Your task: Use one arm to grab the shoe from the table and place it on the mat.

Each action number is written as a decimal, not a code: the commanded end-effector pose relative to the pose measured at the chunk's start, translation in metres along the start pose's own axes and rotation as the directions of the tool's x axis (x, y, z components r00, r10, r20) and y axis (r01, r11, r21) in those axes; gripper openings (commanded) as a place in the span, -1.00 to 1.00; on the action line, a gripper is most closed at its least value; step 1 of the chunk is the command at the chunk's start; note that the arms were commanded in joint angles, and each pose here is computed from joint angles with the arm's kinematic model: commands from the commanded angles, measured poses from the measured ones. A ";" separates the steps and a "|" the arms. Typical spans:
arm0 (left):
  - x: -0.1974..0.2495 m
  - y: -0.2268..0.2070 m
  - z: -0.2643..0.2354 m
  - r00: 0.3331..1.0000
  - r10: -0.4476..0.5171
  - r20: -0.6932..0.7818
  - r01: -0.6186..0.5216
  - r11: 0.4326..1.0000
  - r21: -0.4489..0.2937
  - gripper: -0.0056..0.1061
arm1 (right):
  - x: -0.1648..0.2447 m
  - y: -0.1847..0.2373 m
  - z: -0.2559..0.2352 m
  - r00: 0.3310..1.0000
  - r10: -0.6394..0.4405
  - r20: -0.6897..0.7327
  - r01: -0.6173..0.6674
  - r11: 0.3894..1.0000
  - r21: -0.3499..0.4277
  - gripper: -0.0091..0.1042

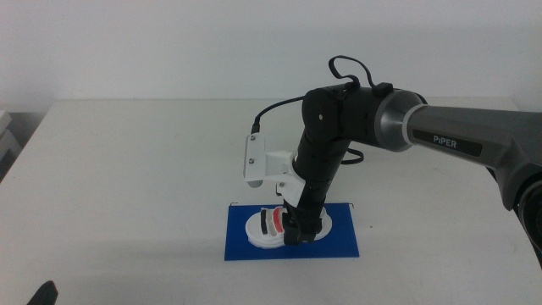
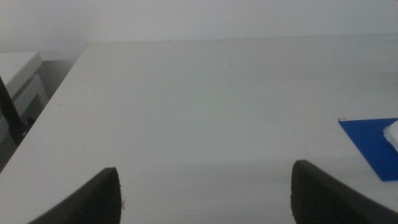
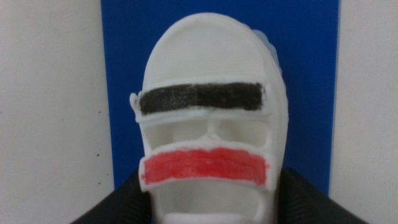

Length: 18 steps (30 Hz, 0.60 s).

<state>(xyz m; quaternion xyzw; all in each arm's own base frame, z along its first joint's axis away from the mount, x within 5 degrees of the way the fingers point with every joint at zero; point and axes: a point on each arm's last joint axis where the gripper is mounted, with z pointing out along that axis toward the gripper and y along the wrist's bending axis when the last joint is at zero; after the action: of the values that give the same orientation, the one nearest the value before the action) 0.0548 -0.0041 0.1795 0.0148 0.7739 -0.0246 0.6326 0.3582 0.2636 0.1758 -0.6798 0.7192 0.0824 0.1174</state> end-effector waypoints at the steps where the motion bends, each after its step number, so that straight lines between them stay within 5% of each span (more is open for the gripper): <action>1: -0.006 0.000 -0.001 0.996 -0.012 0.086 0.012 1.000 0.001 0.78 | -0.010 -0.003 -0.032 0.998 -0.031 0.057 0.026 0.996 0.083 -0.90; 5: -0.006 0.000 -0.001 0.996 -0.011 0.086 0.011 1.000 0.001 0.78 | -0.010 -0.003 -0.032 0.998 -0.032 0.051 0.028 0.996 0.081 -0.76; 6: -0.006 0.000 -0.001 0.996 -0.011 0.086 0.011 1.000 0.001 0.78 | -0.009 -0.001 -0.032 0.998 -0.028 0.047 0.025 0.998 0.064 -0.35; 12: -0.006 0.000 -0.001 0.996 -0.011 0.086 0.011 1.000 0.001 0.78 | -0.011 -0.001 -0.034 0.998 0.008 0.066 -0.012 0.998 0.064 0.44; 18: -0.006 0.000 -0.001 0.996 -0.011 0.086 0.011 1.000 0.001 0.78 | -0.015 0.004 -0.085 0.968 0.171 0.181 -0.201 0.966 0.162 0.62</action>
<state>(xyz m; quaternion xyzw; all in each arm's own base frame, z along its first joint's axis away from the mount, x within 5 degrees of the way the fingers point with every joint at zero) 0.0548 -0.0041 0.1795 0.0148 0.7739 -0.0246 0.6326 0.3556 0.2613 0.1995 -0.6184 0.7677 0.0866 0.1437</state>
